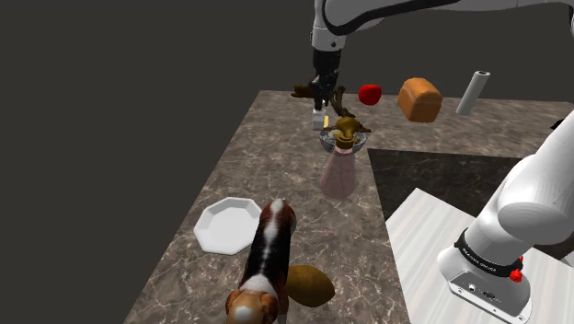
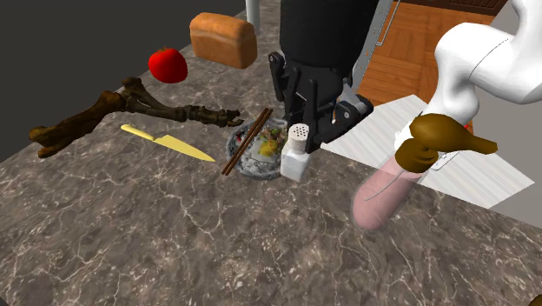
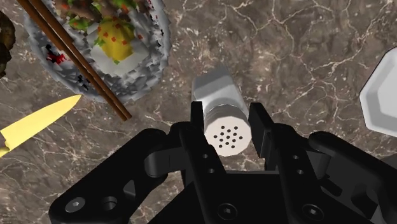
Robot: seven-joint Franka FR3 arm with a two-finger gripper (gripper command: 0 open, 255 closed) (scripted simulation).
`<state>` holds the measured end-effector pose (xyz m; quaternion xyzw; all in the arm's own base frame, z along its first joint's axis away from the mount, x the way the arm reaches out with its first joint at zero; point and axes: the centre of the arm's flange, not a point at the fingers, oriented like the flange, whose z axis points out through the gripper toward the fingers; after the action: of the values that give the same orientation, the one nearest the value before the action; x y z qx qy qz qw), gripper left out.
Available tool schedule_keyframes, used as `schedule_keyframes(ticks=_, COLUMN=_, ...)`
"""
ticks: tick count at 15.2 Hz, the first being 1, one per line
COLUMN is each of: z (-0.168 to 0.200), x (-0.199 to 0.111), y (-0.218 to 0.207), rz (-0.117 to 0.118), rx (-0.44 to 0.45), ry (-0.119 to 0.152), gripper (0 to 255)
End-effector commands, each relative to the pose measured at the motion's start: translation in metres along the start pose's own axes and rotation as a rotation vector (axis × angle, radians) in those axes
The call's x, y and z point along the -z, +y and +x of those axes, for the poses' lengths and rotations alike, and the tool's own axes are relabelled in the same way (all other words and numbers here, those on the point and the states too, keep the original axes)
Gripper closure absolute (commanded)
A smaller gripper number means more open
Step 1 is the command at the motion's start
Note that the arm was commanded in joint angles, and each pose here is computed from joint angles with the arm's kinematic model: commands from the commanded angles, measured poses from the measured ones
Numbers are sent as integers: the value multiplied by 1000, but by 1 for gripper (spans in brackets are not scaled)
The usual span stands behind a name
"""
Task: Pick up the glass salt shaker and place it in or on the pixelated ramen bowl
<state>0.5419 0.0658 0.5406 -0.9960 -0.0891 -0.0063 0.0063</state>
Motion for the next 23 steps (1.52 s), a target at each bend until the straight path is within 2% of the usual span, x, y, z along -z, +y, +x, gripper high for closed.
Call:
schedule_keyframes(ticks=1, z=-6, x=7, y=19, rz=0, rx=0, ry=0, gripper=255)
schedule_keyframes(ticks=11, z=-39, x=46, y=142, rz=0, rx=0, ry=0, gripper=255)
schedule_keyframes(ticks=23, z=-39, x=-18, y=143, rz=0, rx=0, ry=0, gripper=255)
